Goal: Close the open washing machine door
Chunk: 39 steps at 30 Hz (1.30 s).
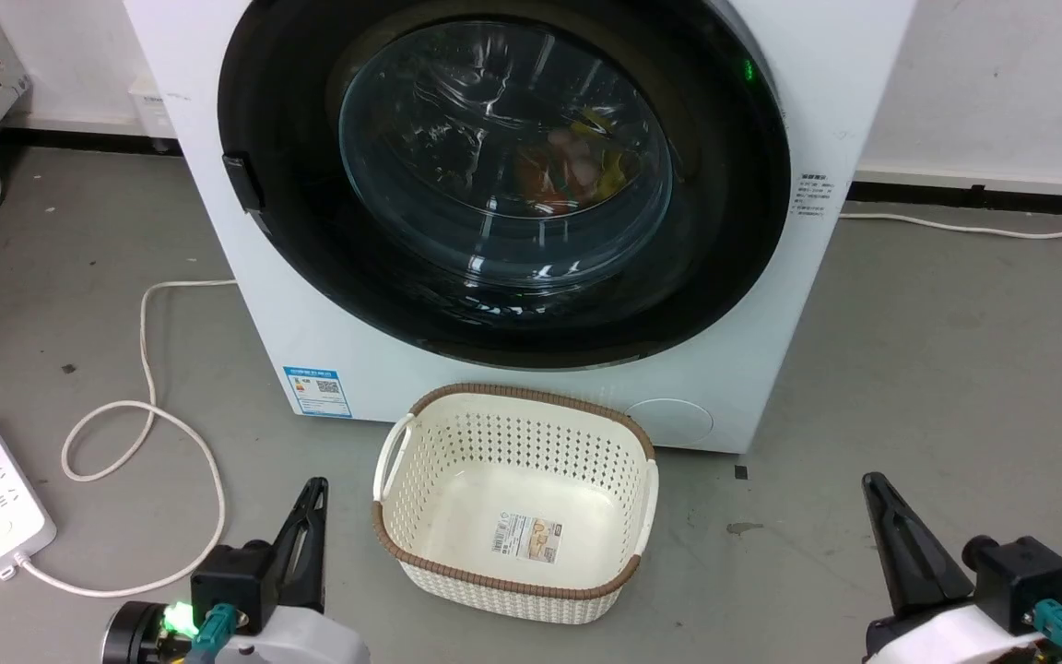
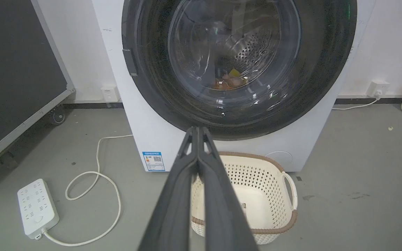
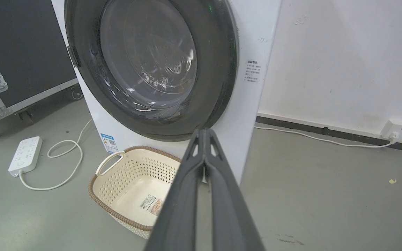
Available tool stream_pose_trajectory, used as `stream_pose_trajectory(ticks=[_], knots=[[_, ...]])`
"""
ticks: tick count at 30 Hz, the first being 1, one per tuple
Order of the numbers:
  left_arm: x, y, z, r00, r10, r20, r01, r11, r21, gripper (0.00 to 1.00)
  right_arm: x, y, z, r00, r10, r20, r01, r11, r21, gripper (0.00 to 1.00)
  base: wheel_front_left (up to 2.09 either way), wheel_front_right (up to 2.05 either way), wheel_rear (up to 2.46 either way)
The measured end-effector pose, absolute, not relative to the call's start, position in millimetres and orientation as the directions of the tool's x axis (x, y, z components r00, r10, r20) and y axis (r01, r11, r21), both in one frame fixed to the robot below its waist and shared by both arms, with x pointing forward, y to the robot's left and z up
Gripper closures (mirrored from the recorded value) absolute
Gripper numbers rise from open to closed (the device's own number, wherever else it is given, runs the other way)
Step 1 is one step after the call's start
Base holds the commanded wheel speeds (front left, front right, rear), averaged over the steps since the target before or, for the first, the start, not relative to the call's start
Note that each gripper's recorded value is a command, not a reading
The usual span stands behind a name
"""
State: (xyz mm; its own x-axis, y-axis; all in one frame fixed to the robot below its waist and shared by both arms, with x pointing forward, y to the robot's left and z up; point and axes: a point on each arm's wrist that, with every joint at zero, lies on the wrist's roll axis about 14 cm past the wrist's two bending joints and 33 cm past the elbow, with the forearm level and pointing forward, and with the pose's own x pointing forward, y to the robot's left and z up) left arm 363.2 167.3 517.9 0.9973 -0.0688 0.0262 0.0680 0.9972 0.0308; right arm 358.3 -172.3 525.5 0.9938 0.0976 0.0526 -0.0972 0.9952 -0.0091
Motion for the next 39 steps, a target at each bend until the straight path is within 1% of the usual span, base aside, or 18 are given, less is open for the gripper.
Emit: stream_pose_trajectory(ticks=[39], knots=[[367.8,174.5,520.2,1.0,-0.022,-0.01,0.023,0.999,0.04,1.0,365.9,-163.7,521.5,0.992,0.122,-0.01,-0.122,0.992,-0.036,1.0,0.0,0.0,0.0]])
